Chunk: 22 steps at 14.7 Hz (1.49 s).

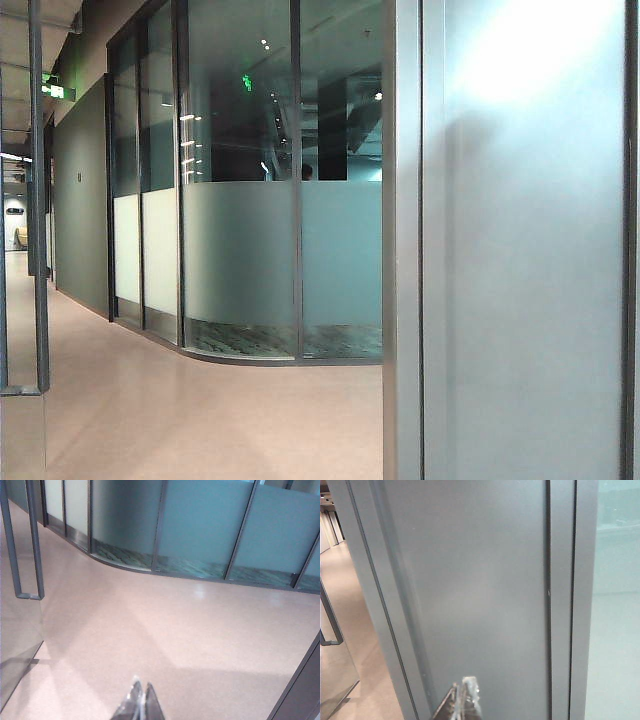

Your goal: Raise the arm to find the leftmost switch on the wall and turn on the lights.

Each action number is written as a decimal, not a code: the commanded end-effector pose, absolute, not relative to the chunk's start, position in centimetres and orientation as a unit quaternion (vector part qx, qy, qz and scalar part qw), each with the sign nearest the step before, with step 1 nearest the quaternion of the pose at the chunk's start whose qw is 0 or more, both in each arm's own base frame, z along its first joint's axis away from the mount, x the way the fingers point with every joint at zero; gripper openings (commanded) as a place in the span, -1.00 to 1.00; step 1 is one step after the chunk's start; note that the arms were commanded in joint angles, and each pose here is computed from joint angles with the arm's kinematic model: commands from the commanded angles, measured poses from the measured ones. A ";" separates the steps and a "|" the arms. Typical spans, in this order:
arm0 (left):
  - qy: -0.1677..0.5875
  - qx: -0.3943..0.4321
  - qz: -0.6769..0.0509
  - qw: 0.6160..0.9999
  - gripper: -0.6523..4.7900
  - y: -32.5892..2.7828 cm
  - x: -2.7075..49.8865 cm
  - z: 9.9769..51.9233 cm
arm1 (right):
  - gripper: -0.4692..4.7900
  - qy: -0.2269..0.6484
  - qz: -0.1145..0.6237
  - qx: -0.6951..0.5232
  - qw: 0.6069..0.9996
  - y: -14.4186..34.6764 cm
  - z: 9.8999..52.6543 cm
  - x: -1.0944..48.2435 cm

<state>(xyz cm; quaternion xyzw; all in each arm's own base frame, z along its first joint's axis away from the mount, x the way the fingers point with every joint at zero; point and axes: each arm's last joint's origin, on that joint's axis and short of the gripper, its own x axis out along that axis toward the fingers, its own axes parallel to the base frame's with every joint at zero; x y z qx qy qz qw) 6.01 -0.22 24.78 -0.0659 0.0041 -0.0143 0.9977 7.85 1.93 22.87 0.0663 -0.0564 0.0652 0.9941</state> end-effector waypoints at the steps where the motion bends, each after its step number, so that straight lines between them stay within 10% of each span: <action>1: -0.001 -0.069 -0.016 0.997 -0.78 -0.2 6.0 24.9 | -0.82 -0.065 0.064 0.067 0.994 1.9 23.1 7.8; 22: -0.011 -0.051 0.011 0.999 -0.78 0.7 9.7 16.8 | -0.82 -0.065 0.064 0.067 0.994 1.9 23.1 7.8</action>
